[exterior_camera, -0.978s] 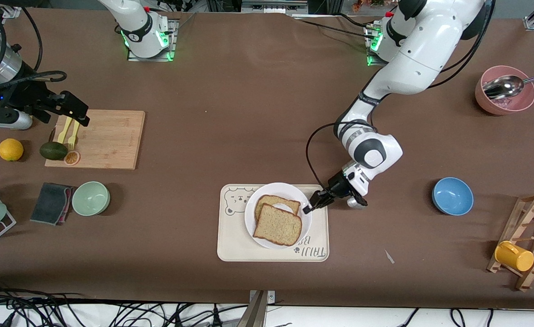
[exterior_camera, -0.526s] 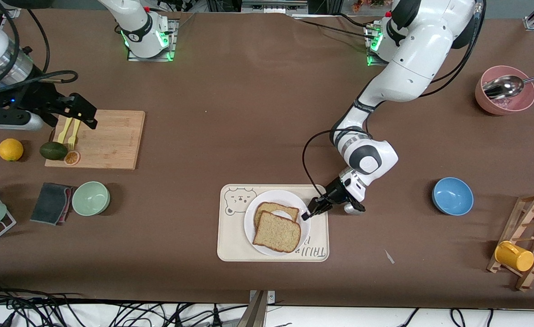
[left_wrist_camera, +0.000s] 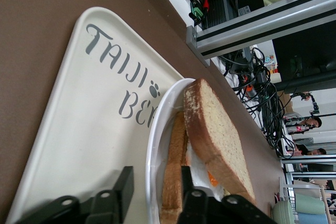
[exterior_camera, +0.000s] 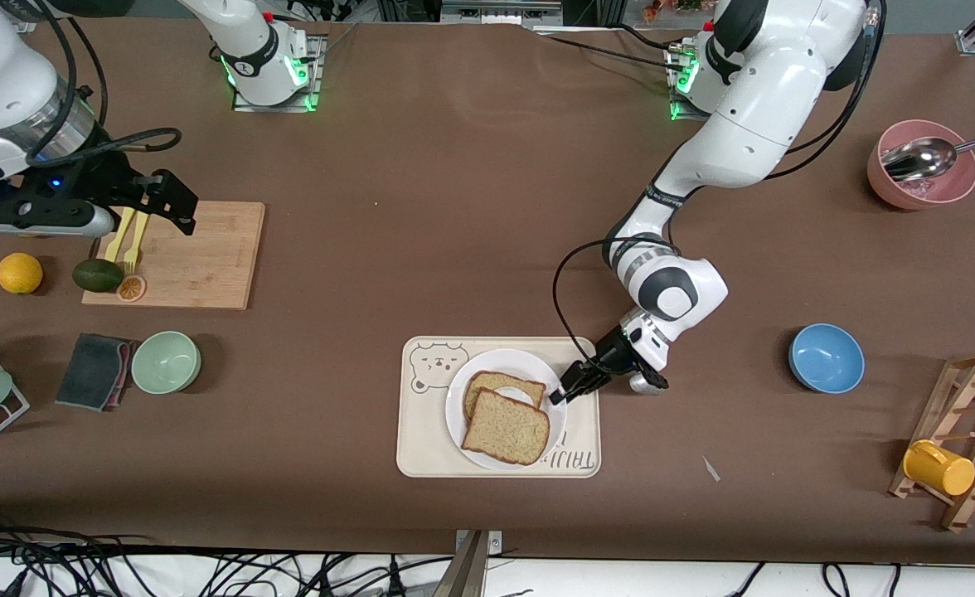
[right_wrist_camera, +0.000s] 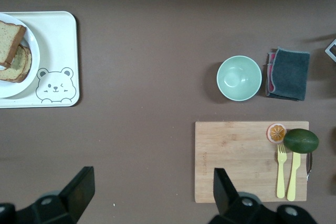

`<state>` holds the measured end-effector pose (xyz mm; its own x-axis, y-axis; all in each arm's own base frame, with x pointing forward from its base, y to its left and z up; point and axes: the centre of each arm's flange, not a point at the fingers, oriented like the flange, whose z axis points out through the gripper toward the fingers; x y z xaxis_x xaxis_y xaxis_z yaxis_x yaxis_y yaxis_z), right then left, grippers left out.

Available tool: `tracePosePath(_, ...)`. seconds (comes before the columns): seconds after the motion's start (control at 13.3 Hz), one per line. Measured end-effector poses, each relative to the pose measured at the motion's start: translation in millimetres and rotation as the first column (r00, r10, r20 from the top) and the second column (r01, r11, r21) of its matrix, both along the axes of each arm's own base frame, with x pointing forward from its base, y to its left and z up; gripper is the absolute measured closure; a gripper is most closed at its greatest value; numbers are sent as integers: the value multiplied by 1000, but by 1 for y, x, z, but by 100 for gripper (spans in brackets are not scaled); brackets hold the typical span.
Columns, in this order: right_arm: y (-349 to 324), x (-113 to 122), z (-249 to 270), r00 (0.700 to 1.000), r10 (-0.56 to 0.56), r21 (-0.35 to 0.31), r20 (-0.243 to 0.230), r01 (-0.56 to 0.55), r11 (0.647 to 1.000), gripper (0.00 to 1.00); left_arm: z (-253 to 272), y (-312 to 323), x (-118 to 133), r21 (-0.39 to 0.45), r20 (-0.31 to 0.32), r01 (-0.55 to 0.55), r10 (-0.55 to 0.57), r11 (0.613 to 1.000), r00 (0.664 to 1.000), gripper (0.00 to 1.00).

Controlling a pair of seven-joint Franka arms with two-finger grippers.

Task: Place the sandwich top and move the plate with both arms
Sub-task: 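Open the left gripper and release the plate rim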

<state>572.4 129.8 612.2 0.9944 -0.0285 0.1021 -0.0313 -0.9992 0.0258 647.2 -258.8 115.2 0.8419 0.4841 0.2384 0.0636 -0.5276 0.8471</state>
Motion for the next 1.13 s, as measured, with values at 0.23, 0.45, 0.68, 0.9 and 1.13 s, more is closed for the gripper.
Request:
tracePosePath(0.23,-2,1,-1,1000,-2,-5,0,2,1000,0,10,3,-4,7,0,-2,2,1000,1000,33)
tracePosePath(0.45,-2,4,-5,1000,-3,-5,-1,3,1000,0,31,13,-21,27,-12,2,-2,1000,1000,20)
tracePosePath(0.68,-1,13,-13,1000,-2,3,15,2,1000,0,60,31,-46,52,-22,1,0,999,1000,0)
tracePosePath(0.9,3,20,-18,999,-17,14,37,16,1000,0,83,54,-77,103,-28,28,-26,994,999,0)
tracePosePath(1.13,21,21,-25,998,-44,27,41,42,999,0,92,76,-117,174,-50,89,-82,981,995,0)
